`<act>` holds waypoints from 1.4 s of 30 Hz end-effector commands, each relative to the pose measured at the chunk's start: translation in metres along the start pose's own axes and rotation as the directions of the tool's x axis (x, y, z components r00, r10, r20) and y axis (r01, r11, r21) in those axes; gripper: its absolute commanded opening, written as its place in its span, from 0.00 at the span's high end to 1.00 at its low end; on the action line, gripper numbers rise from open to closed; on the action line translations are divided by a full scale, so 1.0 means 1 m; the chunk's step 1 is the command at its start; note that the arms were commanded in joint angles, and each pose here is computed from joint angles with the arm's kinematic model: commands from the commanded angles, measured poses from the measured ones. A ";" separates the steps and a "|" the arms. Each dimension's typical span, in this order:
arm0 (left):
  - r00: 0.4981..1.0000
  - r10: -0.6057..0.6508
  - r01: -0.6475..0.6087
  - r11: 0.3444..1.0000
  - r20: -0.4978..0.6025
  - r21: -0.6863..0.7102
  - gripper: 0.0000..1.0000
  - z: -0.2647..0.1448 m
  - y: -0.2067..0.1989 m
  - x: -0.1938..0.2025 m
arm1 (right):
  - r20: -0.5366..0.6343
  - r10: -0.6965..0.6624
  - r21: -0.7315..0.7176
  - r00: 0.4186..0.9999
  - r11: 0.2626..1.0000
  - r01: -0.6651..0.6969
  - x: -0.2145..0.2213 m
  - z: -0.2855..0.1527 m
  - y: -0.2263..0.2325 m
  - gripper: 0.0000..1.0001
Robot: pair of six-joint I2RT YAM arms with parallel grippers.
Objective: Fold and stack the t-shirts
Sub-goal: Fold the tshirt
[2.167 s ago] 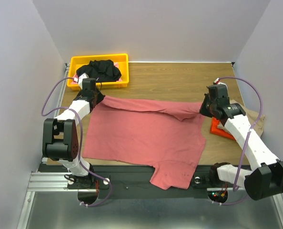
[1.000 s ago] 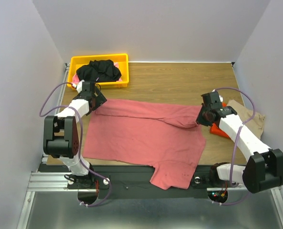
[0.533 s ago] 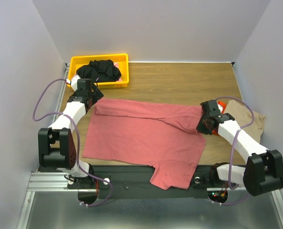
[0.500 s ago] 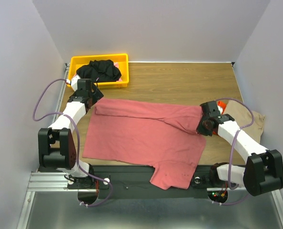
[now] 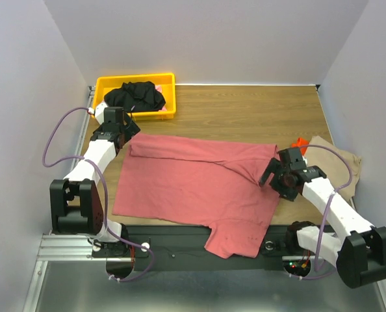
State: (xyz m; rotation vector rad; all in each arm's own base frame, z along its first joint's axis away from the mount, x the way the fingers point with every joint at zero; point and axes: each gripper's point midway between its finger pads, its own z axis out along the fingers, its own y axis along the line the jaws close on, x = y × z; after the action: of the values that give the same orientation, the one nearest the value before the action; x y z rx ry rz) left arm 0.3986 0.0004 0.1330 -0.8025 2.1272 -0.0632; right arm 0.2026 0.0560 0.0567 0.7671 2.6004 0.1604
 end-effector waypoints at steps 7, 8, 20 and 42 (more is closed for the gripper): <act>0.999 -0.013 0.012 0.999 0.045 0.034 0.01 -0.012 -0.004 -0.013 | 0.081 -0.119 -0.165 0.990 0.978 0.131 -0.041 -0.036 0.049 0.00; 0.999 -0.012 0.010 0.999 0.039 0.044 0.02 -0.012 -0.006 -0.012 | 0.066 -0.129 -0.195 0.990 0.971 0.139 -0.039 -0.036 0.055 0.00; 1.000 0.004 -0.003 0.998 -0.017 0.059 0.02 -0.001 -0.003 0.010 | 0.032 -0.137 -0.307 0.990 0.941 0.140 -0.034 -0.017 0.081 0.00; 0.923 0.364 -0.226 0.773 -0.123 0.592 0.01 -0.107 -0.180 0.174 | -0.022 -0.203 -0.149 0.979 0.969 0.198 -0.012 0.010 0.044 0.46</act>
State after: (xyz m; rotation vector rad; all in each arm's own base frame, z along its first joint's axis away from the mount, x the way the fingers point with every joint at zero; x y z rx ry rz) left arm 0.3259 -0.2455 0.1128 -0.1165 2.3164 -0.5645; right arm 0.2203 0.0802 0.0567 0.4734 2.7013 0.2731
